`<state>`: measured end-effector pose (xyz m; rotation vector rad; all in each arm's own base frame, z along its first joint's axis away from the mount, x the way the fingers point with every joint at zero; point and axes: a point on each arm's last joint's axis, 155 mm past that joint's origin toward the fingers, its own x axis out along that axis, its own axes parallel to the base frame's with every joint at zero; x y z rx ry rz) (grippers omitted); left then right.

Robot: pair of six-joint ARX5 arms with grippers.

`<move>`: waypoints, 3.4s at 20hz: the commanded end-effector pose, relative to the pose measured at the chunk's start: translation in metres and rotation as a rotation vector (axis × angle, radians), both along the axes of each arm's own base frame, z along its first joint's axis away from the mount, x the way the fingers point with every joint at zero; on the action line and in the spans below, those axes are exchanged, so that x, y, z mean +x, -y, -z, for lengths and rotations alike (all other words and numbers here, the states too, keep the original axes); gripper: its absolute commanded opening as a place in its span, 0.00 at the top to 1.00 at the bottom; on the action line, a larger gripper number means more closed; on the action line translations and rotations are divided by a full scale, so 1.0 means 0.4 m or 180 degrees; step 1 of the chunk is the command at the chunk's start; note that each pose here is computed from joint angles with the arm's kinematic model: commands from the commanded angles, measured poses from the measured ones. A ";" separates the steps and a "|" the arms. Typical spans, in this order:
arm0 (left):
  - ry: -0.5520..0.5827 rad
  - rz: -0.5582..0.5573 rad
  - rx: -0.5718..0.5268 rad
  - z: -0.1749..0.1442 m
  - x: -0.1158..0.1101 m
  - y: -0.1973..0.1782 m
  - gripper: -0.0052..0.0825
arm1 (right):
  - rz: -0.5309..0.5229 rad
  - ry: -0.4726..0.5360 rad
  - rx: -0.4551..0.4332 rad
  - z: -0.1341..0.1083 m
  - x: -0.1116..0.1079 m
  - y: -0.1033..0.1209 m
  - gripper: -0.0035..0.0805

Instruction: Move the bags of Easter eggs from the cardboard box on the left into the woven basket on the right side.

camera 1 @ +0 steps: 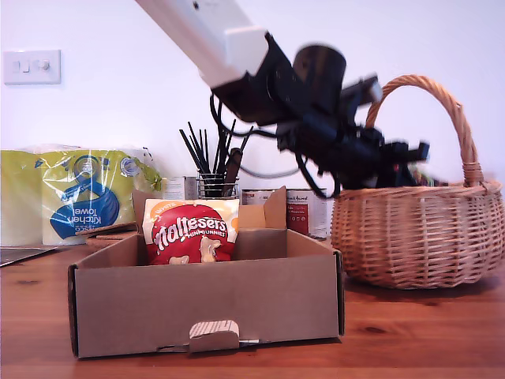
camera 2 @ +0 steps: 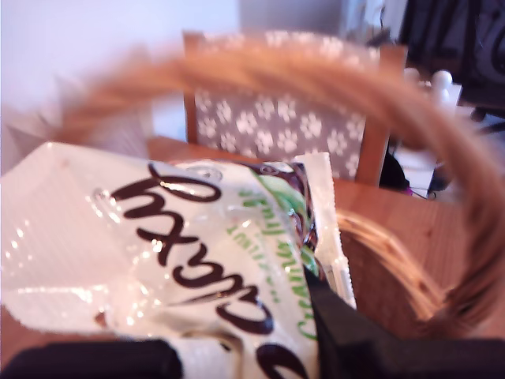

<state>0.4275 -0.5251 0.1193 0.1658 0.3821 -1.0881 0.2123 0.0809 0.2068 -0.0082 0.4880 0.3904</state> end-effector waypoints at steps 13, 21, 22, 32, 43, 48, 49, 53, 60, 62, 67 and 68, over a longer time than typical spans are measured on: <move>-0.0009 0.0578 0.0019 -0.049 -0.079 0.067 0.41 | -0.0022 0.0076 0.0012 -0.021 -0.001 -0.003 0.97; -0.0385 0.0475 0.0504 -0.078 -0.057 -0.013 0.61 | -0.0023 0.0078 0.0012 -0.022 -0.001 -0.003 0.97; -0.0447 0.0428 0.0579 -0.070 -0.048 -0.034 0.66 | -0.0023 0.0080 0.0012 -0.022 -0.001 -0.003 0.97; -0.0721 0.0309 0.0946 -0.127 -0.066 -0.178 0.97 | 0.0014 0.0043 -0.0018 -0.015 0.008 0.001 0.97; -0.0684 0.0207 0.1248 -0.186 -0.086 -0.282 0.97 | 0.0085 -0.0021 -0.0068 -0.002 0.047 0.004 0.97; -0.0722 0.0149 0.1270 -0.202 -0.093 -0.299 0.97 | 0.0097 -0.0053 -0.0084 0.004 0.052 0.005 0.97; -0.0728 0.0094 0.1260 -0.208 -0.090 -0.303 0.97 | 0.0112 -0.0049 -0.0091 0.004 0.053 0.007 0.97; -0.0668 0.0034 0.1159 -0.232 -0.077 -0.297 0.97 | 0.0149 -0.0043 -0.0111 0.004 0.057 0.012 0.97; -0.0499 -0.0201 0.0849 -0.214 -0.034 -0.279 0.97 | 0.0168 -0.0046 -0.0126 0.005 0.058 0.015 0.97; -0.0394 -0.0275 0.0669 -0.213 -0.040 -0.285 0.97 | 0.0168 -0.0046 -0.0126 0.005 0.058 0.015 0.97; 0.0034 -0.0402 0.0370 -0.242 -0.103 -0.368 0.97 | 0.0167 -0.0045 -0.0124 0.005 0.058 0.015 0.97; 0.0095 -0.0347 0.0438 -0.237 -0.128 -0.397 0.97 | 0.0166 -0.0045 -0.0124 0.005 0.058 0.015 0.97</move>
